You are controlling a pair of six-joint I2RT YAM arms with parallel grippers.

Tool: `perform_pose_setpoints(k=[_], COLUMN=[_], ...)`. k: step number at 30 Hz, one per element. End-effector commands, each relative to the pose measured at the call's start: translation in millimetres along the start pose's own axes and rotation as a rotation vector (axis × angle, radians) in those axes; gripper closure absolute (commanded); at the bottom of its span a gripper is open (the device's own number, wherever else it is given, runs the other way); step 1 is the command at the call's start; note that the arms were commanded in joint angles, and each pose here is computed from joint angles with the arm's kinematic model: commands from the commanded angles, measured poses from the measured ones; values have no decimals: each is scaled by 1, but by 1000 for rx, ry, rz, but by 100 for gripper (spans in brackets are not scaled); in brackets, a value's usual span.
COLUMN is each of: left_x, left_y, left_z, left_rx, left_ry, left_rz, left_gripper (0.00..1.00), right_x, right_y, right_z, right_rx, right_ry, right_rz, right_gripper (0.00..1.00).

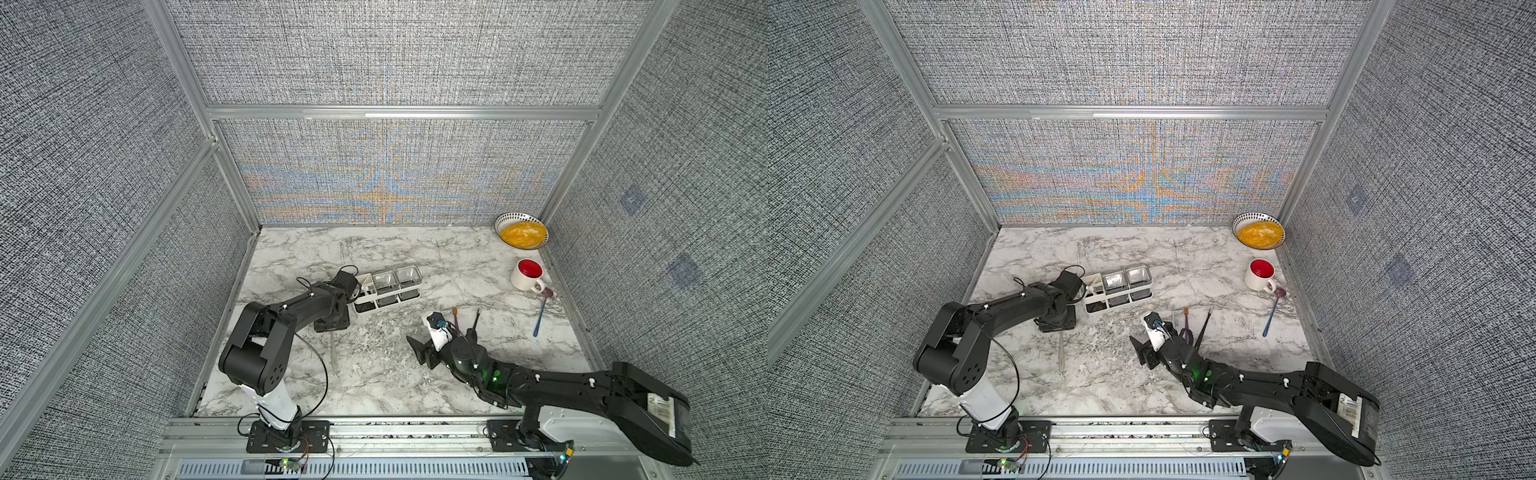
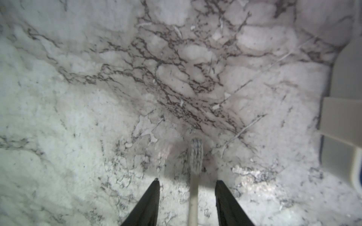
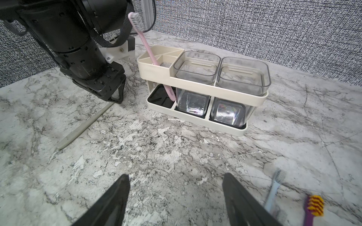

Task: Place the toothbrush into the toothbrush holder
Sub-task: Move the toothbrush to the center of the board, then pick up the toothbrush from the center of the board.

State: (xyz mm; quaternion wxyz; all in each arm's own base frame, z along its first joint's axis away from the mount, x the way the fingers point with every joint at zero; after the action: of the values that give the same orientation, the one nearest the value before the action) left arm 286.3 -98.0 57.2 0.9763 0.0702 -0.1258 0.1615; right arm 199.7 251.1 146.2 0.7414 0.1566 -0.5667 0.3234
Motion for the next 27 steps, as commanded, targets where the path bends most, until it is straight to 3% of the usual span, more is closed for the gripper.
perform_pose_setpoints(k=[1,5,12,20,27], left_x=[-9,-20,-29,-39,-29], left_y=[5,6,9,10,23], left_z=[4,9,-4,-30,-12], left_rx=[-20,-90,-117,-121,-59], left_ry=[22,39,77,145,85], left_rz=[4,18,46,73,43], left_gripper=[45,42,47,80,95], right_x=[0,-3,-1,-1,-2], right_y=[-1,-1,-1,-4,-3], right_z=[1,2,2,6,5], right_rx=[-7,-6,-4,-13,-15], right_ry=[-1,0,-7,-3,-3], right_rz=[1,-4,-8,-7,-2], right_gripper=[23,23,23,23,23])
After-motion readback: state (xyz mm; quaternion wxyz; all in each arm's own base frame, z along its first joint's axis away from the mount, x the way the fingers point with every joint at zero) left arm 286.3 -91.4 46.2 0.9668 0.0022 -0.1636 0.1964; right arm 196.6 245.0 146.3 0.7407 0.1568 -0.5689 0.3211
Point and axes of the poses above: each gripper's point midway between its finger pads, its own z axis back along the fingers, its own y axis along the line the jaws close on, x = y × z, the point moved 4 cm from there along z, back along the fingers, and after that the axes turned 10 degrees about z, right-handed, at the moved point
